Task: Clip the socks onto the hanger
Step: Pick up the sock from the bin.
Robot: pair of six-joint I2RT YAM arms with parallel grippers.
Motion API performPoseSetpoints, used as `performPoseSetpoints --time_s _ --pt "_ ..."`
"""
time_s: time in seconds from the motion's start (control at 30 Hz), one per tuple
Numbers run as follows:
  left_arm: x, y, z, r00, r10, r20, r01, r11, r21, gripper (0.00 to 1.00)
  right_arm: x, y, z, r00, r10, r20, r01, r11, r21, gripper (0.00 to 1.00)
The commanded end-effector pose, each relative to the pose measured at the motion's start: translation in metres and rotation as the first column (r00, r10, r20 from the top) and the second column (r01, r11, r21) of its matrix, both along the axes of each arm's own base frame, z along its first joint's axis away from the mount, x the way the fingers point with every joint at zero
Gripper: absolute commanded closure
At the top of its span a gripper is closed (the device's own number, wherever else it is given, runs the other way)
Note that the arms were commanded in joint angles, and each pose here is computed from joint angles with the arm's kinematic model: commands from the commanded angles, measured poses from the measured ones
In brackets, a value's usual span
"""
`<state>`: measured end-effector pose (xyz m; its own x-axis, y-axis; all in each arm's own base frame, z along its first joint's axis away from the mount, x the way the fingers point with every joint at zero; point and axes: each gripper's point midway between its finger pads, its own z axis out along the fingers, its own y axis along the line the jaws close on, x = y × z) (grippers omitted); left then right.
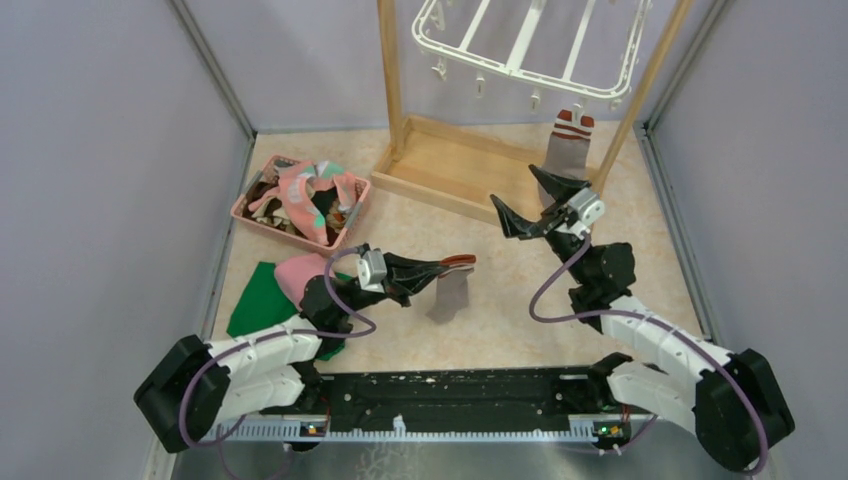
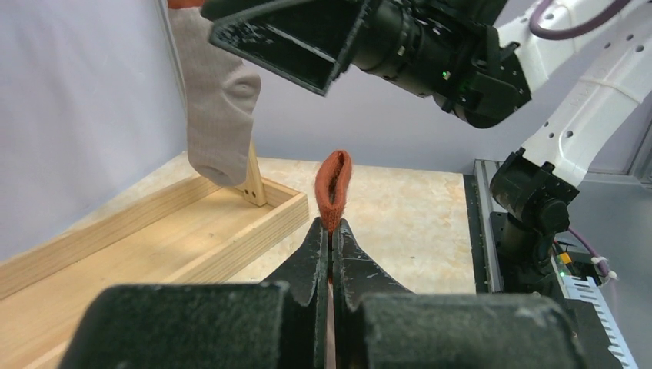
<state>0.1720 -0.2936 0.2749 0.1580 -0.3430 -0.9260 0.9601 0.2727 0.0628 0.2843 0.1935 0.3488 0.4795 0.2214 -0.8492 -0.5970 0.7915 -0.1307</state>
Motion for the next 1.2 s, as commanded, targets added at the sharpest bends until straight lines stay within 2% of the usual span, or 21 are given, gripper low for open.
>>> performPoseSetpoints --time_s 0.0,0.1,0.33,0.73,1.17 --pt "-0.001 0.007 0.003 0.999 0.017 0.029 -0.017 1.0 0.002 1.0 -0.003 0.004 0.058 0.98 0.035 0.198 -0.043 0.998 0.036 0.1" --pt "0.001 0.011 0.002 0.999 0.044 0.031 -0.045 0.999 0.017 1.0 0.007 0.0 0.067 0.975 0.021 0.222 -0.031 0.999 0.042 0.04" --pt "0.004 0.02 0.002 0.995 0.088 0.046 -0.09 0.995 0.052 1.0 0.026 -0.001 0.081 0.972 0.045 0.231 -0.058 0.997 0.047 0.01" --pt "0.003 0.024 -0.005 0.994 0.098 0.042 -0.101 0.992 0.071 1.0 0.062 -0.018 0.091 0.983 0.0 0.184 -0.033 0.984 0.174 0.07" --pt "0.002 0.026 -0.005 0.993 0.107 0.049 -0.11 0.992 0.067 1.0 0.082 -0.029 0.102 0.973 -0.073 0.219 0.012 0.963 0.269 0.08"
